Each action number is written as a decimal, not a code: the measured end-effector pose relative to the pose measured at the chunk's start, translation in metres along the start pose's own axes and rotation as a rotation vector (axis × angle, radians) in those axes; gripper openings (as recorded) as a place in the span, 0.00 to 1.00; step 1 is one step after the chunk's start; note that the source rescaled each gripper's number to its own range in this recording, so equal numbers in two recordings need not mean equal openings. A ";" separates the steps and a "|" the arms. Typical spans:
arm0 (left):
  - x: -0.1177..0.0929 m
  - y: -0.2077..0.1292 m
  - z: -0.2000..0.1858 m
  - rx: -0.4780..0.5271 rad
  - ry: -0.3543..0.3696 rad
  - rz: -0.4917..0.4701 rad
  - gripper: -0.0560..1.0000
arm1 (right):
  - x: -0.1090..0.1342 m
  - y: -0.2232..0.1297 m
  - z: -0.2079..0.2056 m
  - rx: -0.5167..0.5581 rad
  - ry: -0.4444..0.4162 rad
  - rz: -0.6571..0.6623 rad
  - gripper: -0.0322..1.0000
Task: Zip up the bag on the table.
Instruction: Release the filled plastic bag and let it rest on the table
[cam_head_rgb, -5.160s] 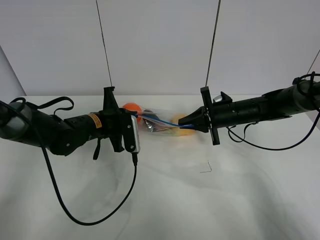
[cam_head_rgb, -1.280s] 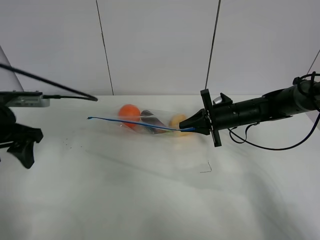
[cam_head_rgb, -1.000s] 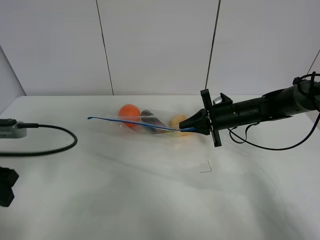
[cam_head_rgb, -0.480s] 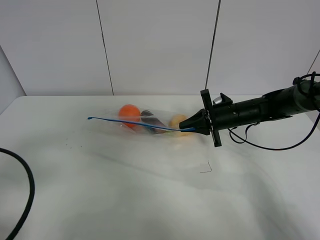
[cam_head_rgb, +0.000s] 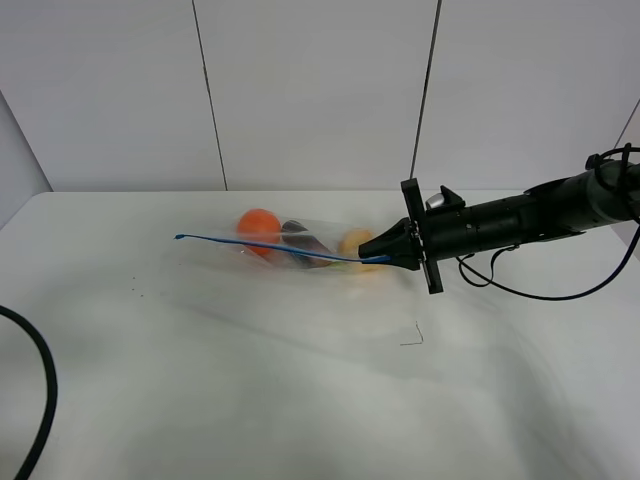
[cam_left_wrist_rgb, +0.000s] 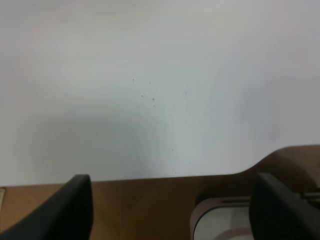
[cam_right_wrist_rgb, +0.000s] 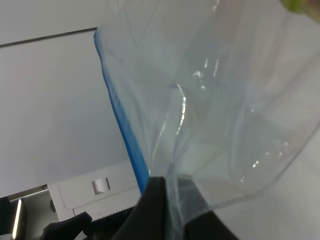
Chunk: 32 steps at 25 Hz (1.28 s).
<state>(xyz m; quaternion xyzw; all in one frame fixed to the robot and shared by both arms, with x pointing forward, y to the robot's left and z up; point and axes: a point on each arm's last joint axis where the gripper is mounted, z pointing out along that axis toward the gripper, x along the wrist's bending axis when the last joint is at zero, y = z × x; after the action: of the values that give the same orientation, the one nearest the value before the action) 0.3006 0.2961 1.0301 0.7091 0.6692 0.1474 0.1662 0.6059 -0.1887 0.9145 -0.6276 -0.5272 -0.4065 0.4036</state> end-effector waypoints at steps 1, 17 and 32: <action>0.000 -0.001 -0.001 -0.011 0.002 -0.004 1.00 | 0.000 0.000 0.000 0.000 0.000 0.000 0.03; 0.001 -0.043 -0.036 -0.386 0.033 -0.048 1.00 | 0.000 0.000 0.000 0.001 -0.001 0.000 0.03; 0.000 -0.061 -0.043 -0.516 0.030 -0.045 1.00 | 0.000 0.000 0.000 0.001 -0.001 0.000 0.06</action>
<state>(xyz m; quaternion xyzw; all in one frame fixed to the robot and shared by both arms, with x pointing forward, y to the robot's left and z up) 0.2269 0.3008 1.0419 0.6259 0.6273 0.3200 0.3351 0.6059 -0.1888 0.9145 -0.6275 -0.5275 -0.4063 0.4036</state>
